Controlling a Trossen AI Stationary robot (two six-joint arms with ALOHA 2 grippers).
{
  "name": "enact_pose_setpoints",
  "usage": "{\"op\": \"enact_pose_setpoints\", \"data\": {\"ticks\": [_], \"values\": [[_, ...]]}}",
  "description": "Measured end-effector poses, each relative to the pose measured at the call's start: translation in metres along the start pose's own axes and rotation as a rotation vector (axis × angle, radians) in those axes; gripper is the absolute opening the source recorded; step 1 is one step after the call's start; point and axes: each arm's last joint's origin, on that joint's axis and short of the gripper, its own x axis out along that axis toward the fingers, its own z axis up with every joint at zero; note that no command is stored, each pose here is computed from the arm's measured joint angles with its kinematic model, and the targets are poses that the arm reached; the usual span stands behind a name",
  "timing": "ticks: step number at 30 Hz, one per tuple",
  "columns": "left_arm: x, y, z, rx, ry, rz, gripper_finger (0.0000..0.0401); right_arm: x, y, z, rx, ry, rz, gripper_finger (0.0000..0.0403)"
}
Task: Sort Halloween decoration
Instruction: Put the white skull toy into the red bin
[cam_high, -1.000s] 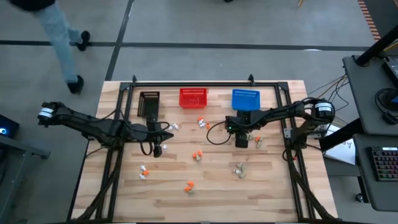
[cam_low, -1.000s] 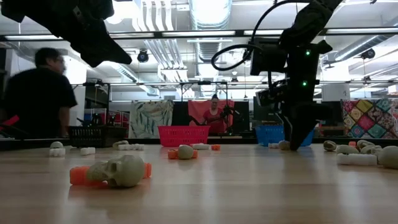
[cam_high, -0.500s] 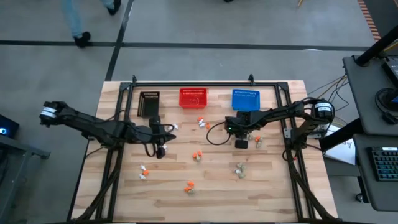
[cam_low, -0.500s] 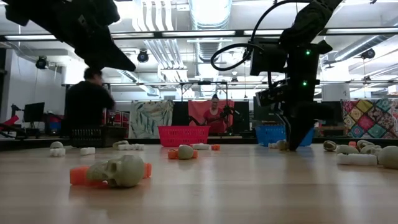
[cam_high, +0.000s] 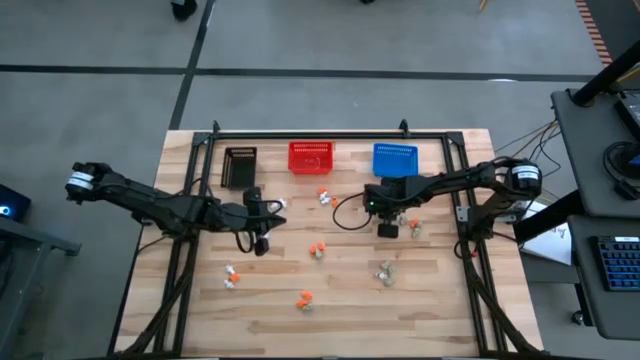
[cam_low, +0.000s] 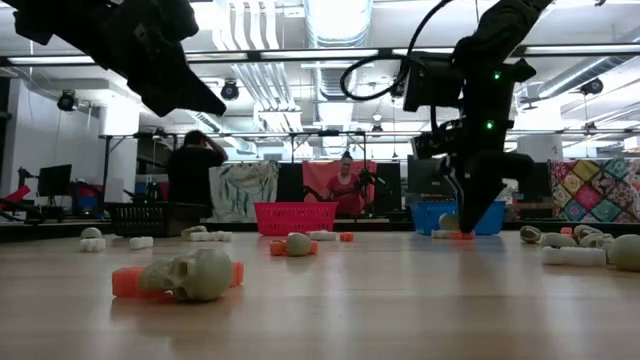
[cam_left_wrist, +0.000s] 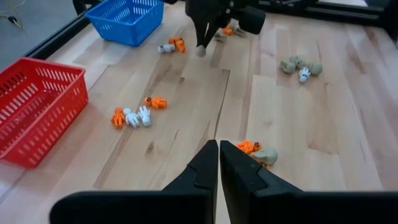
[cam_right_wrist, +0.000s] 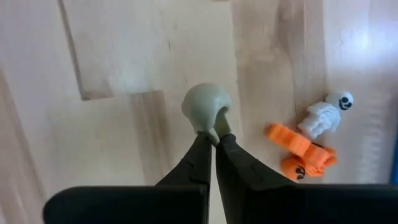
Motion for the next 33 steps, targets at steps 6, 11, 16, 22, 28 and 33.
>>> {"op": "enact_pose_setpoints", "data": {"ticks": [6,11,16,22,28,33], "values": [[0.0,0.0,0.001,-0.003,-0.009,-0.002,0.0,-0.017,-0.005,0.007,0.02,-0.095,-0.004,0.0009],[0.0,-0.001,0.005,0.001,-0.045,-0.012,0.0,-0.043,-0.018,0.034,0.008,-0.211,-0.027,0.0009],[-0.003,-0.001,0.007,0.002,-0.063,-0.017,0.0,-0.065,-0.041,0.072,-0.025,-0.309,-0.071,0.0009],[-0.015,0.002,0.014,-0.019,-0.116,-0.03,0.0,-0.07,-0.077,0.118,-0.053,-0.377,-0.137,0.0009],[-0.035,0.009,0.022,-0.051,-0.198,-0.009,0.0,-0.048,-0.114,0.158,-0.071,-0.385,-0.188,0.0009],[-0.053,0.015,0.028,-0.057,-0.272,-0.012,0.0,-0.025,-0.137,0.183,-0.09,-0.379,-0.214,0.0009]]}}
